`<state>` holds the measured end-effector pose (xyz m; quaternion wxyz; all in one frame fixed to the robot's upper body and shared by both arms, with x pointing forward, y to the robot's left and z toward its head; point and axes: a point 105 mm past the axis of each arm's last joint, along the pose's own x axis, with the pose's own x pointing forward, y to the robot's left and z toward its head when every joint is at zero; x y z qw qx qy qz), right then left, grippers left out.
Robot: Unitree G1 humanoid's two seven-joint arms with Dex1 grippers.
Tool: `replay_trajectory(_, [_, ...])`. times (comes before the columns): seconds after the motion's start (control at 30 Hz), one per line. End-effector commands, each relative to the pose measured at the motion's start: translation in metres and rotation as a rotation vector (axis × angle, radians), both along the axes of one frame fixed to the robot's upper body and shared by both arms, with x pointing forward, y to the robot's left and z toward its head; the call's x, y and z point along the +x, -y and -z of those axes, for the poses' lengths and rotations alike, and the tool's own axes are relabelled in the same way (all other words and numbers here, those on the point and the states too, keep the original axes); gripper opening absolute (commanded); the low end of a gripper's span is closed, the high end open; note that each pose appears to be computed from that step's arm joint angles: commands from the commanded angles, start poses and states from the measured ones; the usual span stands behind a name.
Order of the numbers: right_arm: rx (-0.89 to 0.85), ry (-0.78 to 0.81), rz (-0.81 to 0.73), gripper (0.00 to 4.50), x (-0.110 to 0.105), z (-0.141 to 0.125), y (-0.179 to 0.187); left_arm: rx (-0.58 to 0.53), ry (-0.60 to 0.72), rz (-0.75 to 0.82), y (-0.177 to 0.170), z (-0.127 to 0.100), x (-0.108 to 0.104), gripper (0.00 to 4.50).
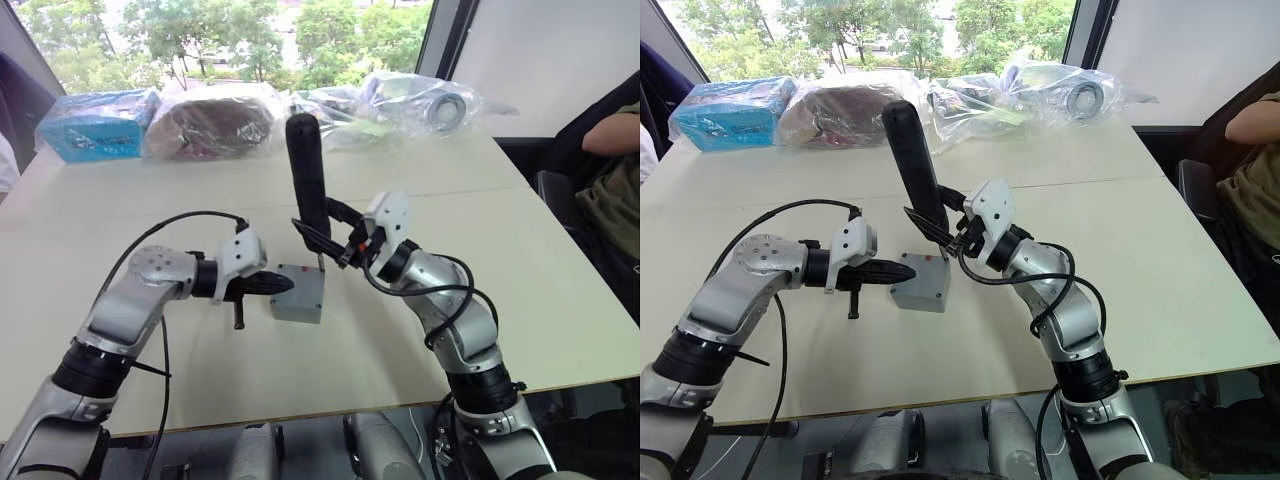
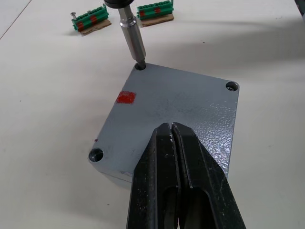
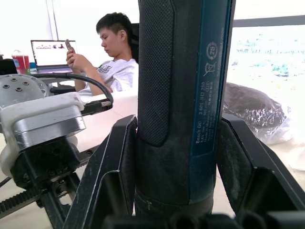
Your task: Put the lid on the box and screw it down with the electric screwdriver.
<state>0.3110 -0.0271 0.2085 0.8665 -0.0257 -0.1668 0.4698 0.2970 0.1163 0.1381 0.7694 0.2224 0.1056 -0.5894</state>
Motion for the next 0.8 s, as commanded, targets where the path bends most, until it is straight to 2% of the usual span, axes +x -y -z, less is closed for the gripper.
replay_trajectory(0.03, [0.032,0.071,0.004,1.83,-0.002,-0.019,0.004,0.022,-0.017,0.01,0.001,0.007,-0.004,0.0])
replay_trajectory(0.37, [0.062,0.086,0.006,1.83,-0.004,-0.027,0.006,0.023,-0.018,0.014,0.002,0.007,-0.004,0.0])
replay_trajectory(0.8, [0.039,-0.006,-0.016,1.83,-0.005,-0.003,0.001,0.026,-0.017,0.005,0.001,0.007,-0.002,0.0])
